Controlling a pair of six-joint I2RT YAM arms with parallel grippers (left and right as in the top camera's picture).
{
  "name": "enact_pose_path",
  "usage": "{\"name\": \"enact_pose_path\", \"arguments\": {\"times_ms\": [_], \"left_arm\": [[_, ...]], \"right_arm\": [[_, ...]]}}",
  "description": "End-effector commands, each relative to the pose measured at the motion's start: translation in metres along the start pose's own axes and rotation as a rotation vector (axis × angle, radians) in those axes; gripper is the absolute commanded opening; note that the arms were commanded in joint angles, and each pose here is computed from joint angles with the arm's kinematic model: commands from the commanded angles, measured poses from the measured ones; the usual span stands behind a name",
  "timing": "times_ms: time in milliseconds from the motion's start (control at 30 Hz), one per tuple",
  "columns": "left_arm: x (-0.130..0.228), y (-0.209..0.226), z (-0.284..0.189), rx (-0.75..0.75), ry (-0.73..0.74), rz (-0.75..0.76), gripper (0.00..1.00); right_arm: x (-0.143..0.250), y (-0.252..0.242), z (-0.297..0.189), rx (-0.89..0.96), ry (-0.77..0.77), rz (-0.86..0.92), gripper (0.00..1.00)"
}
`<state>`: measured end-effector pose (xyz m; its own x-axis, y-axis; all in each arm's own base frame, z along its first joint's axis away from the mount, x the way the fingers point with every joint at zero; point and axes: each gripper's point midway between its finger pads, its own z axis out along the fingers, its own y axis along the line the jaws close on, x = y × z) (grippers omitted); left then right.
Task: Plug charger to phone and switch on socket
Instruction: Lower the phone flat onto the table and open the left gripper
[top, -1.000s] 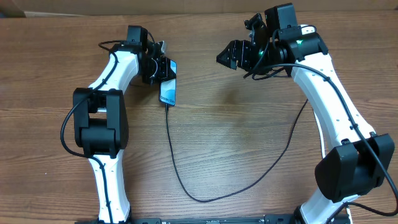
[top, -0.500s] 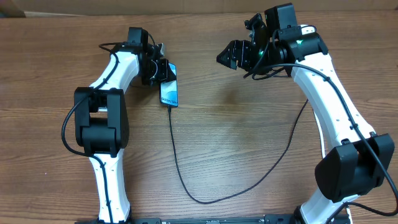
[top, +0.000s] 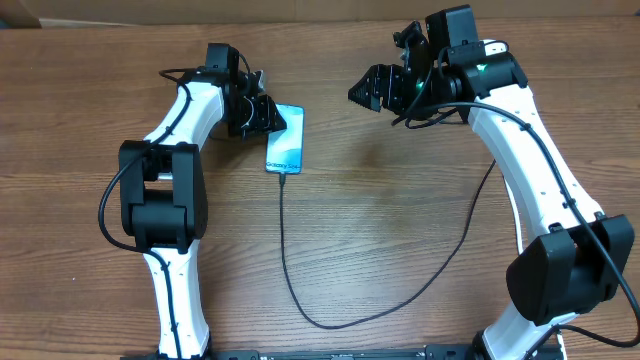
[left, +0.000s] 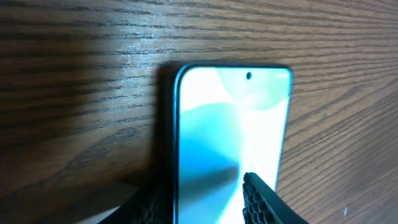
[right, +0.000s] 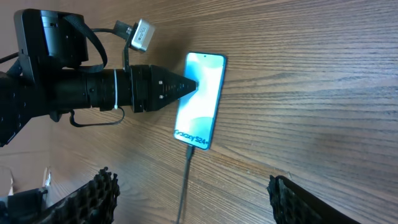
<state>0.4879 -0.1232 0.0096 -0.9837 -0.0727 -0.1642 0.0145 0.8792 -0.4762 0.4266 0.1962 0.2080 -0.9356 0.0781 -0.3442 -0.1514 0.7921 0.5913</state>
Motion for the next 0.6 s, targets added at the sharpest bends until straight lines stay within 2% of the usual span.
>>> {"name": "enact_pose_path", "arguments": {"times_ms": [0,400,567], "left_arm": [[0.007,0.023,0.004,-0.100,0.021,-0.022,0.37],[0.003,0.034,-0.005,-0.151,0.015,-0.033,0.34],[-0.019,0.030,-0.039,-0.216,-0.026,-0.028,0.29]], "right_arm": [[0.001,0.005,-0.006,0.001,-0.013,-0.018,0.78],[0.001,0.005,-0.006,0.001,-0.012,-0.020,0.78],[0.001,0.005,-0.006,0.000,-0.014,-0.021,0.77]]}}
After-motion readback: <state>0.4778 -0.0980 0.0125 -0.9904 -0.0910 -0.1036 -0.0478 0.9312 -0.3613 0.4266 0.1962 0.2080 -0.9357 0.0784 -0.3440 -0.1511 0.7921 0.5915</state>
